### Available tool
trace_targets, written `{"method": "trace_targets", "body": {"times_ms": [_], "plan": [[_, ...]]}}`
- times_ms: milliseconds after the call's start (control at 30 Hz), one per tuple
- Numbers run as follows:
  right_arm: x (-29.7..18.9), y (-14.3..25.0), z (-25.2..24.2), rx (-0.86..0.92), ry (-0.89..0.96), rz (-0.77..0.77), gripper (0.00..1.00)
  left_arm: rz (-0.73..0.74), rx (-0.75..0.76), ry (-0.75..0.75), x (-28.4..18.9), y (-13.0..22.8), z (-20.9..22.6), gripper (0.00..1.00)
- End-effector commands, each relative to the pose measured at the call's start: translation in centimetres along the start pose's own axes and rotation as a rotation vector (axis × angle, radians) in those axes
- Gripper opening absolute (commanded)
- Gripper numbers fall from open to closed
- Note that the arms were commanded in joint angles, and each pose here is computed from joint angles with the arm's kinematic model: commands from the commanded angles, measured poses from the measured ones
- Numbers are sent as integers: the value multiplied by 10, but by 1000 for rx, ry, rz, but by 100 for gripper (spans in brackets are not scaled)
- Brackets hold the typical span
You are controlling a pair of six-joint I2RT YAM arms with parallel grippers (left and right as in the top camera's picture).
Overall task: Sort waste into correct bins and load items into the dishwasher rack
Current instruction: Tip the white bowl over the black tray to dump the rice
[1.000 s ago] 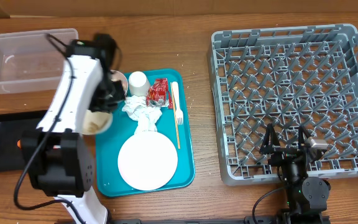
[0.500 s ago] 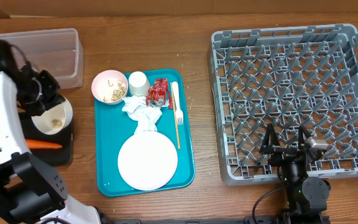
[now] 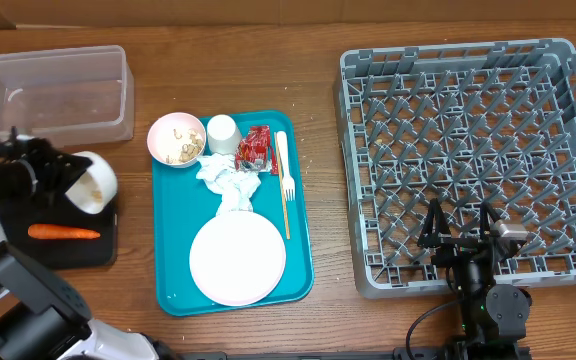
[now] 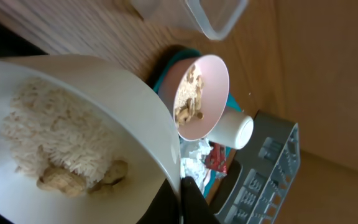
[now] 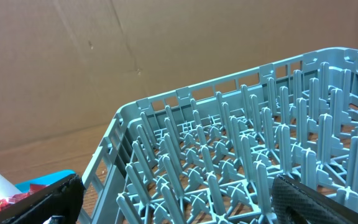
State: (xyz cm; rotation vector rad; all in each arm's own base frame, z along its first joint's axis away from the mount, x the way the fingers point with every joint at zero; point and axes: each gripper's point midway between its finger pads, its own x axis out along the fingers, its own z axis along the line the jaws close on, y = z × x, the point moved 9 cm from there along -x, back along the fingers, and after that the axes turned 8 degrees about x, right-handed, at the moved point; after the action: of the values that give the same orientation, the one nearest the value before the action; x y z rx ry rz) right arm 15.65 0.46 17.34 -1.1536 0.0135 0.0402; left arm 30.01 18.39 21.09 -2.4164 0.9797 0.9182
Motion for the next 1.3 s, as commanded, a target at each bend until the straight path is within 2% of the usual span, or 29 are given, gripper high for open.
{"method": "trace_targets", "body": {"times_ms": [0,167,433,767,1000,1067,1200,1267], "plan": [[0,2,0,-7,-12,-5,100,-72,39,107,-23,-3,7,4],[0,2,0,-7,-12,-5,100,-141,54,275,-29,-6,17,4],[0,2,0,-7,-12,-5,100,-178,28,415,-27,0,37,4],[0,2,0,-7,-12,-5,100,-276,-57,454,-57,1,64,4],[0,2,0,-7,-12,-5,100,-324,-59,493,-56,0,80,5],[0,2,0,-7,-12,-4,100,-311,-110,505,-51,-2,86,6],[0,2,0,-7,-12,-5,100,-278,-144,643,-45,-4,90,4],[0,2,0,-7,-12,-5,100,-268,-160,665,-42,-4,94,4]]}}
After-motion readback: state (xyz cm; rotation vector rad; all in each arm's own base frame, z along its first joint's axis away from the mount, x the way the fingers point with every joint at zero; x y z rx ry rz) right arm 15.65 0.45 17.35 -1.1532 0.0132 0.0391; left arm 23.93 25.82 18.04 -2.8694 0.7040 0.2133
